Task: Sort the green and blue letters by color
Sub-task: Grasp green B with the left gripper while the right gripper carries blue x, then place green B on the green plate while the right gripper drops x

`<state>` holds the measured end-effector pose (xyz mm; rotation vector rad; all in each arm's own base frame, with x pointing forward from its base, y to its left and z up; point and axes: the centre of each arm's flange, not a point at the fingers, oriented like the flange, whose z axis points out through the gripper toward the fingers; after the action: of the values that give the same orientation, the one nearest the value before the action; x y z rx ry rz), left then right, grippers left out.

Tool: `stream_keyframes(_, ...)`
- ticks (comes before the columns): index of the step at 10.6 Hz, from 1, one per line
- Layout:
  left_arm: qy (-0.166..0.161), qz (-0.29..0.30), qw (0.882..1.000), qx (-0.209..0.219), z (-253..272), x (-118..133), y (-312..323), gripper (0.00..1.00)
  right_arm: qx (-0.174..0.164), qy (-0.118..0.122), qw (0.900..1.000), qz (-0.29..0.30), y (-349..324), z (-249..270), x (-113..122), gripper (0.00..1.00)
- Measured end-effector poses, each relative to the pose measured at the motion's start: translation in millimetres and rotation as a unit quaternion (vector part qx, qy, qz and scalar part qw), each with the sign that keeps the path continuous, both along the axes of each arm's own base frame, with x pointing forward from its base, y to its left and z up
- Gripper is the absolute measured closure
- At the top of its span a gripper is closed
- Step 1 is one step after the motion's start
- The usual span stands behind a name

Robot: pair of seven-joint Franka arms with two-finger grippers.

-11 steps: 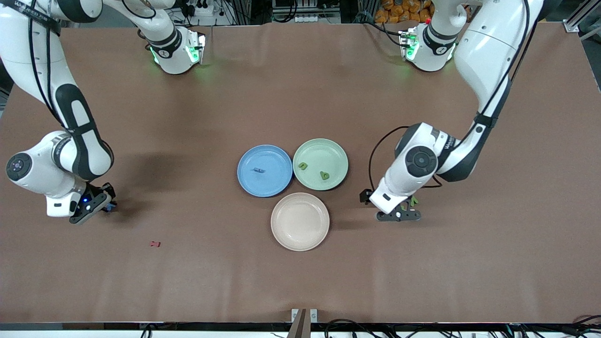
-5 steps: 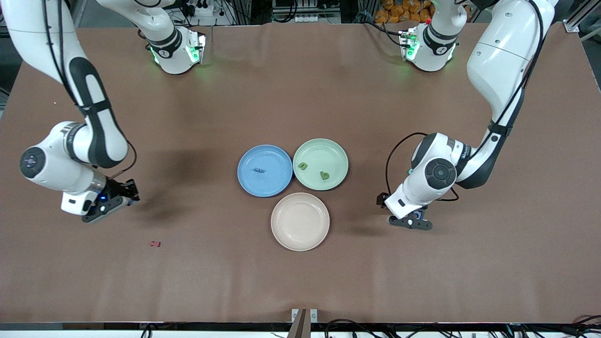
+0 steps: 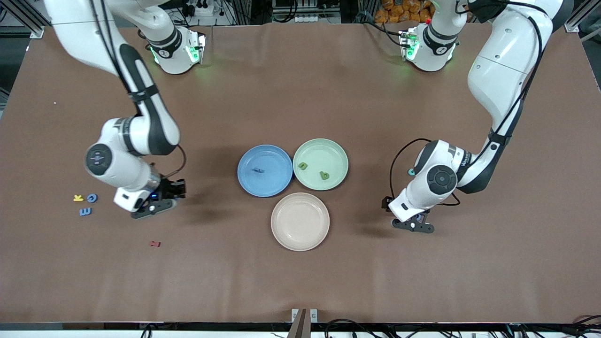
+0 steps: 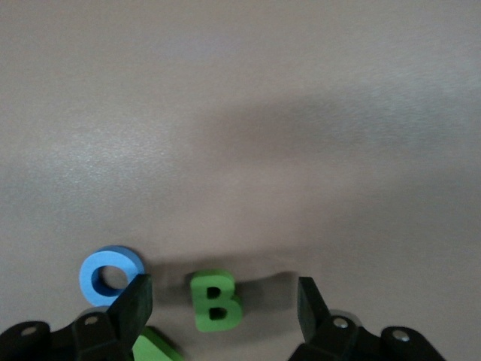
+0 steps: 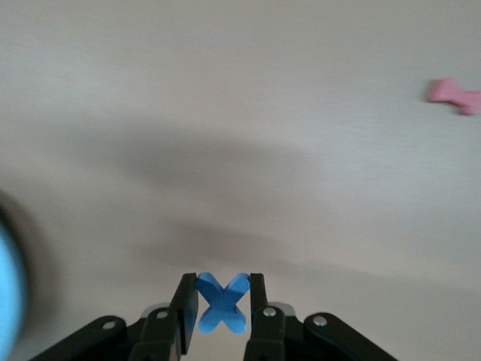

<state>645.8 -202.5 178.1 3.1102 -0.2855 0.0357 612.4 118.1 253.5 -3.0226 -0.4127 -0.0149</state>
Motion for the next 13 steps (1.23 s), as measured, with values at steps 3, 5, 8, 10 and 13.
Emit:
stream_keyframes(3, -0.001, 0.0, 1.0, -0.002, -0.4, 0.8, 0.7, 0.17, 0.002, 0.003, 0.999, -0.037, 106.1, 6.3, -26.0, 0.68)
stream_keyframes(5, -0.001, 0.0, 1.0, -0.002, -0.9, 0.5, 0.4, 0.2, 0.002, 0.007, 0.999, -0.049, 156.8, 6.0, -47.4, 0.68)
stream_keyframes(8, 0.001, 0.0, 1.0, -0.002, -2.5, 0.0, 0.7, 0.26, 0.002, 0.009, 0.998, -0.069, 206.4, 3.2, -68.6, 0.68)
stream_keyframes(10, -0.002, 0.0, 1.0, -0.002, -0.1, 1.3, 1.6, 0.56, 0.0, 0.011, 0.997, -0.08, 236.0, -2.9, -78.6, 0.68)
stream_keyframes(13, -0.003, 0.001, 1.0, -0.001, 1.7, 2.1, 3.2, 0.75, -0.004, 0.013, 0.996, -0.088, 234.5, -10.2, -75.6, 0.38)
